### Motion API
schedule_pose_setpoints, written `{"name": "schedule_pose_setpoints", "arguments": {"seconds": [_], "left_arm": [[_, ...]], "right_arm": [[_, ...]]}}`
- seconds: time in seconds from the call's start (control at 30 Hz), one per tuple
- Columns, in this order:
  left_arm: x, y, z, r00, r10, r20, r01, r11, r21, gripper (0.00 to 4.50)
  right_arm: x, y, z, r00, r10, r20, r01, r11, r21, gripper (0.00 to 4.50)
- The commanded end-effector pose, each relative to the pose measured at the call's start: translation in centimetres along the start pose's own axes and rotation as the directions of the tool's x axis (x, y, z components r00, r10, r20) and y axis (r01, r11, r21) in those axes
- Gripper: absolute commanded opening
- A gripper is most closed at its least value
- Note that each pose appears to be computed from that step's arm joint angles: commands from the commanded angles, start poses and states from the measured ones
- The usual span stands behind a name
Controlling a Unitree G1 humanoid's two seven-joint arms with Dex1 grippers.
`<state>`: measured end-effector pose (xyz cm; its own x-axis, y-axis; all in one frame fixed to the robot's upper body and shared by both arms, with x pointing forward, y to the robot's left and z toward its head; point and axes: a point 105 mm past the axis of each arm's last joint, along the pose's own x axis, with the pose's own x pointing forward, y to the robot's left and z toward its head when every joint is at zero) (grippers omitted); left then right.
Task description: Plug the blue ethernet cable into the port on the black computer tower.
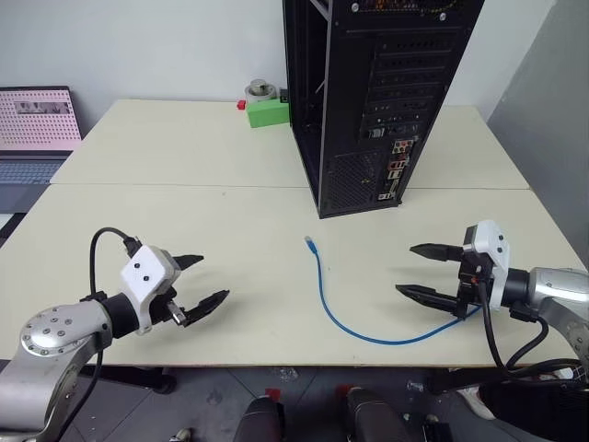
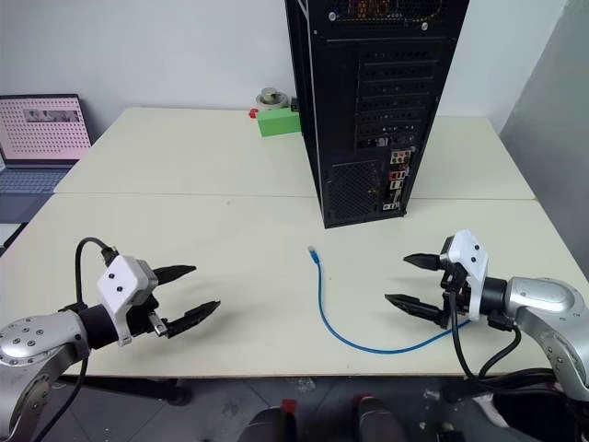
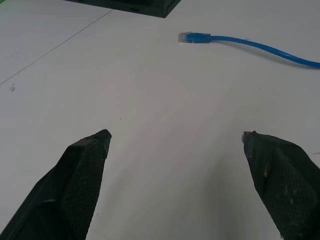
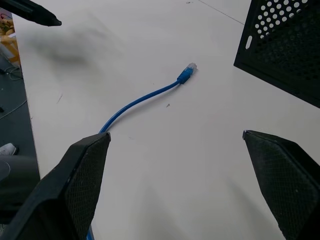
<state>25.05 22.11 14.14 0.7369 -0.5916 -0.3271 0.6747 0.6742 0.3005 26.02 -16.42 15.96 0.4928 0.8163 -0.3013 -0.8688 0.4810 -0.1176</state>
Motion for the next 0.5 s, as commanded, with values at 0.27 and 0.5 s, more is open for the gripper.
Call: {"name": "schedule_pose_setpoints", "arguments": {"seconds": [0.27,0.5], "left_arm": [[0.3,-0.5,1.0,0.999,-0.025,0.031,0.023,0.999,0.043,4.47],[0.4,-1.3,0.6,0.998,-0.056,0.007,0.056,0.997,0.056,4.47]], "right_arm": [[0.5,0.6,0.5,1.000,0.025,0.000,-0.025,0.998,-0.054,4.50],[1.7,1.3,0.4,0.998,0.061,0.011,-0.060,0.997,-0.055,4.50]]}}
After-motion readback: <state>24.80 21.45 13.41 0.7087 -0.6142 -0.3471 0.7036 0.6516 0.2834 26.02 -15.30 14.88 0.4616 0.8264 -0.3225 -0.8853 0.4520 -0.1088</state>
